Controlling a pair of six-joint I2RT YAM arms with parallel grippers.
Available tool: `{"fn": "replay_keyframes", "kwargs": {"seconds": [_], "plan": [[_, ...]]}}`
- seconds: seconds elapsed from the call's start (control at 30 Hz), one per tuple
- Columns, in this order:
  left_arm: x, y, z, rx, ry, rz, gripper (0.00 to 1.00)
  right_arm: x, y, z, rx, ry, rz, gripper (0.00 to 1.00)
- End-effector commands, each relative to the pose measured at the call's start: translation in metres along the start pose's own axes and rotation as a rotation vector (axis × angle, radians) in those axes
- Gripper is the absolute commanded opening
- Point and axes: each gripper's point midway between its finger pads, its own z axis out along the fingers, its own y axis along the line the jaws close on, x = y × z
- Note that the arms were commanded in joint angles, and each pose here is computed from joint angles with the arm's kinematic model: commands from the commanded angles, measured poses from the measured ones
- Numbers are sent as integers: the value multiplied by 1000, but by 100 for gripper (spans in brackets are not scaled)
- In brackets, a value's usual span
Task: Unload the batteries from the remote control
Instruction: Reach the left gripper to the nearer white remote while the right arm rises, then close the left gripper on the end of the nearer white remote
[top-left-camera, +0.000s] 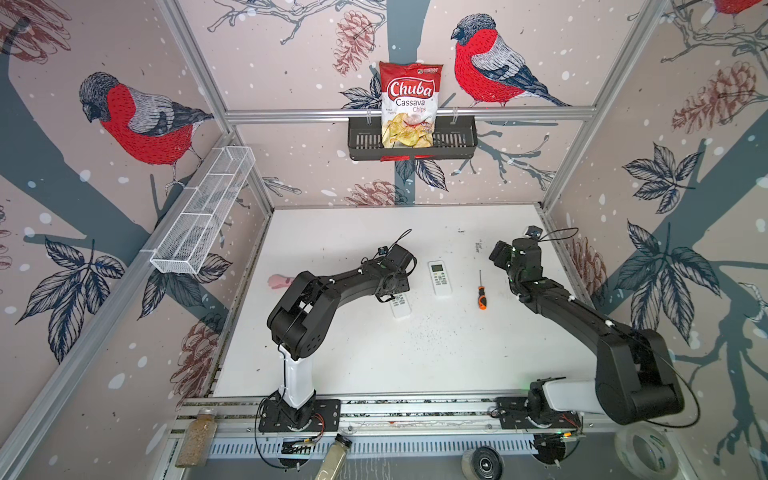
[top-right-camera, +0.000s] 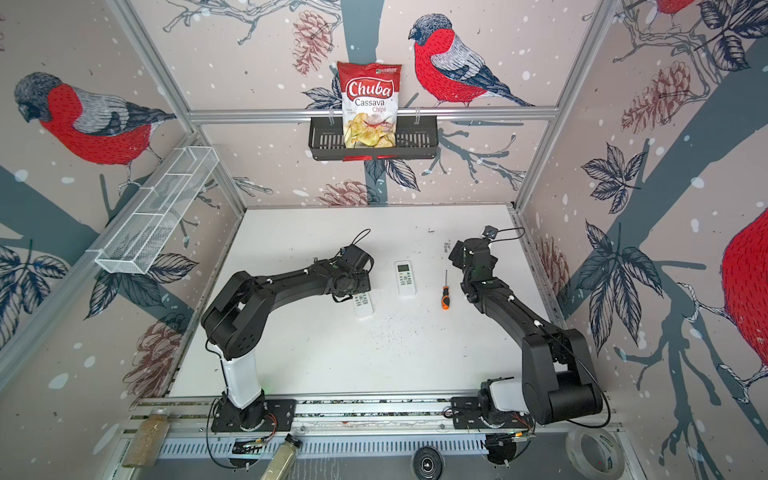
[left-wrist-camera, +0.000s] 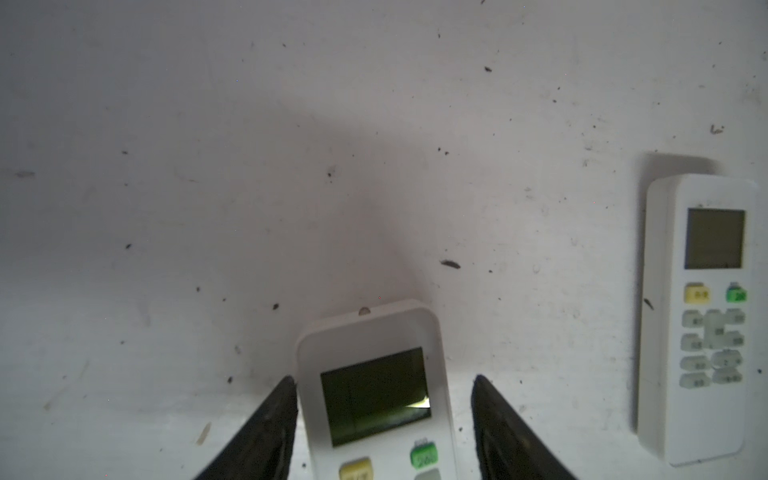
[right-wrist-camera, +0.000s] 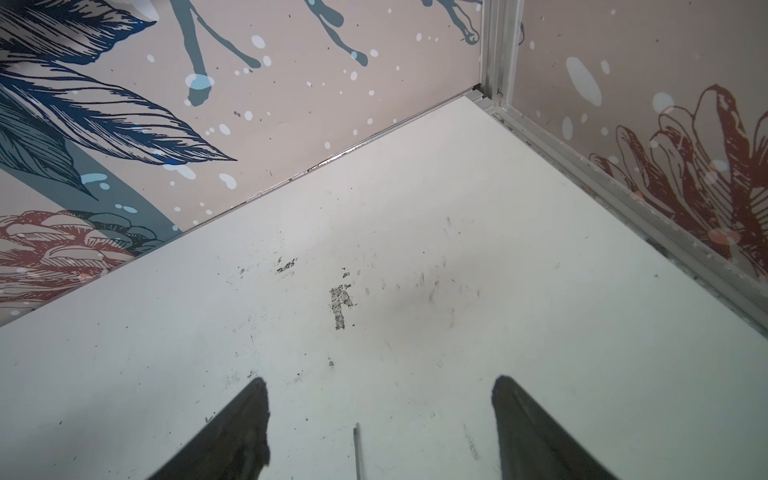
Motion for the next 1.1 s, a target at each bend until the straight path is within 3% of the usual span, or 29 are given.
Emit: {"fn": "replay_keyframes", "kwargs": {"seconds": [0.0,0.53,1.07], "plan": [[-1,-6,4,14,5,-15,66,-2,-2,-2,12,-9,13,86],[0,1,21,-74,34,34,57,-6,0,-6,-1,-23,20,87],[-2,1,19,-166,46,126,60,-7,4,-5,-11,-28,24,88]]}}
